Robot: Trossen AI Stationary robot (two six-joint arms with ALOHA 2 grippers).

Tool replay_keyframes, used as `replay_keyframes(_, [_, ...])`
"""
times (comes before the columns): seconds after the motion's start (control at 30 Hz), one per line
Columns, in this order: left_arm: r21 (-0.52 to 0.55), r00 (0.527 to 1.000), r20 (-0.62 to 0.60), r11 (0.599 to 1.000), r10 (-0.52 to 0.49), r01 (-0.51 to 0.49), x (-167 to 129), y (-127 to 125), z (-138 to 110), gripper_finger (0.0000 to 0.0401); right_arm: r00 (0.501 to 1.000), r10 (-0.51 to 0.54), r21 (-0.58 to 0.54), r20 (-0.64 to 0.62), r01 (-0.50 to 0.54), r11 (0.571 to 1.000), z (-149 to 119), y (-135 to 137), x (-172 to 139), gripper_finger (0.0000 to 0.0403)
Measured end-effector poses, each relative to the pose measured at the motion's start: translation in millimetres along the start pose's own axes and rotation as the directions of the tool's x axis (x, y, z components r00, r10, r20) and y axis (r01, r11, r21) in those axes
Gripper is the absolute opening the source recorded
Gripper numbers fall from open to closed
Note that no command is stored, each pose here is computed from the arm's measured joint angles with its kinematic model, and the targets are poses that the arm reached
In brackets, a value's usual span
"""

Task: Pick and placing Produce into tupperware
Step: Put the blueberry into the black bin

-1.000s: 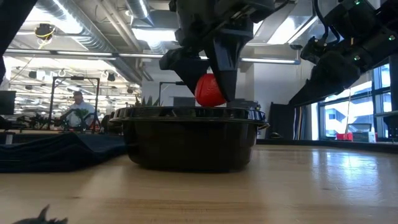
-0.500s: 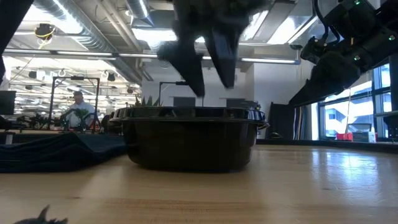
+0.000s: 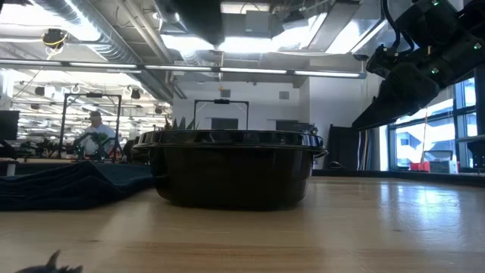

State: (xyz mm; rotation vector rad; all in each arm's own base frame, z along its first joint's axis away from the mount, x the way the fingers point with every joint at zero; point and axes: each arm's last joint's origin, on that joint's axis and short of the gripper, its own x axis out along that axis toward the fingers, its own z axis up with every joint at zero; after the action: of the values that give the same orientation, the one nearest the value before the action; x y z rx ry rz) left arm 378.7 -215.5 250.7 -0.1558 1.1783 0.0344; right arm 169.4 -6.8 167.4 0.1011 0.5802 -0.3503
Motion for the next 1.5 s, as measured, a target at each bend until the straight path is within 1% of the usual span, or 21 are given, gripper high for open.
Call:
replay_keyframes(0.1, [0.044, 0.998, 0.054, 0.998, -0.036, 0.034, -3, -19, -7, 0.0275, 1.0, 0.0, 0.023, 0.0, 0.0, 1.0, 0, 0, 0, 0.0298])
replay_keyframes(0.2, [0.038, 0.994, 0.101, 0.999, -0.03, 0.026, -1, -32, -13, 0.0277, 1.0, 0.0, 0.051, 0.0, 0.0, 0.999, 0, 0, 0, 0.0298])
replay_keyframes(0.3, [0.031, 0.995, 0.096, 0.999, -0.026, 0.023, 7, -40, -19, 0.028, 1.0, 0.0, 0.072, -0.001, 0.0, 0.997, 0, 0, 0, 0.0298])
replay_keyframes(0.37, [0.046, 0.996, 0.084, 0.999, 0.005, -0.009, 16, -45, -26, 0.0278, 1.0, 0.0, 0.078, 0.0, 0.0, 0.997, 0, 0, 0, 0.0298])
replay_keyframes(0.5, [0.063, 0.987, 0.142, 0.995, 0.069, -0.079, 27, -59, -37, 0.0275, 1.0, 0.021, 0.08, 0.0, -0.021, 0.997, 0, 1, 0, 0.0298])
replay_keyframes(0.63, [0.029, 0.972, 0.2, 0.991, 0.124, -0.133, 33, -71, -57, 0.0279, 1.0, 0.026, 0.105, 0.005, -0.026, 0.994, 1, 1, 0, 0.0298])
replay_keyframes(0.73, [-0.001, 0.962, 0.237, 0.99, 0.137, -0.141, 37, -80, -72, 0.028, 1.0, 0.027, 0.106, 0.005, -0.028, 0.994, 1, 1, 0, 0.0298])
replay_keyframes(0.8, [-0.022, 0.953, 0.278, 0.993, 0.119, -0.118, 42, -85, -79, 0.0278, 1.0, 0.029, 0.109, 0.005, -0.03, 0.994, 1, 2, 0, 0.0298])
replay_keyframes(0.9, [-0.02, 0.941, 0.314, 0.992, 0.124, -0.124, 53, -88, -93, 0.0275, 0.999, 0.033, 0.117, 0.01, -0.034, 0.993, 1, 2, 0, 0.0298])
replay_keyframes(0.97, [-0.037, 0.933, 0.338, 0.993, 0.121, -0.115, 60, -88, -101, 0.0275, 0.999, 0.033, 0.133, 0.015, -0.035, 0.99, 2, 2, 0, 0.0298])
replay_keyframes(1.13, [-0.074, 0.927, 0.344, 0.988, 0.15, -0.132, 75, -82, -123, 0.028, 0.999, 0.034, 0.135, 0.017, -0.036, 0.99, 2, 2, 0, 0.0298])
replay_keyframes(1.2, [-0.091, 0.922, 0.358, 0.988, 0.15, -0.125, 75, -81, -129, 0.028, 0.999, 0.034, 0.135, 0.017, -0.036, 0.99, 2, 2, 0, 0.0298])
replay_keyframes(1.33, [-0.087, 0.907, 0.402, 0.991, 0.126, -0.099, 68, -78, -142, 0.0275, 0.999, 0.034, 0.16, 0.019, -0.037, 0.986, 2, 2, 0, 0.0298])
replay_keyframes(1.4, [-0.086, 0.891, 0.439, 0.992, 0.118, -0.089, 62, -76, -148, 0.0275, 0.999, 0.035, 0.161, 0.023, -0.038, 0.986, 3, 2, 0, 0.0298])
replay_keyframes(1.5, [-0.093, 0.861, 0.501, 0.995, 0.086, -0.045, 57, -71, -160, 0.0278, 0.999, 0.036, 0.163, 0.03, -0.041, 0.986, 3, 2, 0, 0.0298])
